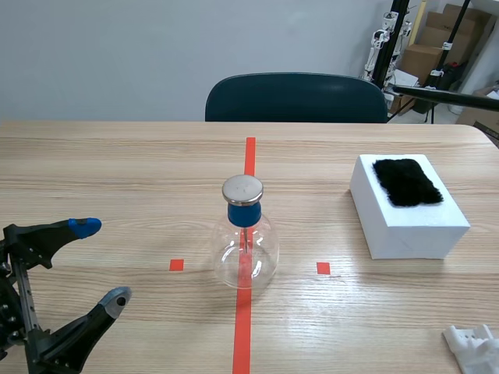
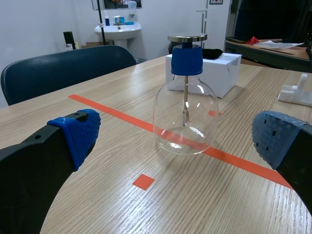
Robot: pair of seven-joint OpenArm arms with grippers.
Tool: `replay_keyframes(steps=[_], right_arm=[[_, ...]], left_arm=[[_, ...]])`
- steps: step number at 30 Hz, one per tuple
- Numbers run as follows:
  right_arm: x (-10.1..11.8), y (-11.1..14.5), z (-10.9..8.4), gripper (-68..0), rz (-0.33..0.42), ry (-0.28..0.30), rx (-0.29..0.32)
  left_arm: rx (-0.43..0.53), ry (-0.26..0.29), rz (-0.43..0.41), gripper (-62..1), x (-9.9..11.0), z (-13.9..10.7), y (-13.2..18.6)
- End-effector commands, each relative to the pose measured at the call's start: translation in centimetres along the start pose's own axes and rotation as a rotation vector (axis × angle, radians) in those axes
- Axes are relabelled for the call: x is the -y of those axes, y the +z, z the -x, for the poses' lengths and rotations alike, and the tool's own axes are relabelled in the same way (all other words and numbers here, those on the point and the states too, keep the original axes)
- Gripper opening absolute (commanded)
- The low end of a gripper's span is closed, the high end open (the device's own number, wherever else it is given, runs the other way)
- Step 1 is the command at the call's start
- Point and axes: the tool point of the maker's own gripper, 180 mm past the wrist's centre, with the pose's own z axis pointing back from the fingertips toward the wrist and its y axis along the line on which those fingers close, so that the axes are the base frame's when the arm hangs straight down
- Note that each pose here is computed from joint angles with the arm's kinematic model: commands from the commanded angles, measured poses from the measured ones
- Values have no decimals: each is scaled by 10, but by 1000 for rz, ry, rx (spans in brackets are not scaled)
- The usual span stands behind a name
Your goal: Do the electroscope experiment. rub the rod on the fur
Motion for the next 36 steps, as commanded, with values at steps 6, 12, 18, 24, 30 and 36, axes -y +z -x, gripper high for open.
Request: replay_keyframes(steps=[6,12,18,24,30,36], right_arm=[[10,31,-31,-671,65,3,66],[-3,59,-45,-671,35,-22,83],[-16,90,-61,-671,-37,-47,149],[-16,107,-71,-671,-47,-68,190],[-16,107,-73,-671,-46,-68,198],[-16,108,-74,-671,-46,-68,206]], left_arm=[[27,-9,-2,14,-3,-7,-1],[27,-9,-2,14,-3,-7,-1],[27,-9,-2,14,-3,-7,-1],[27,-9,-2,14,-3,-7,-1],[27,-9,-2,14,-3,-7,-1],[27,-9,-2,14,-3,-7,-1]])
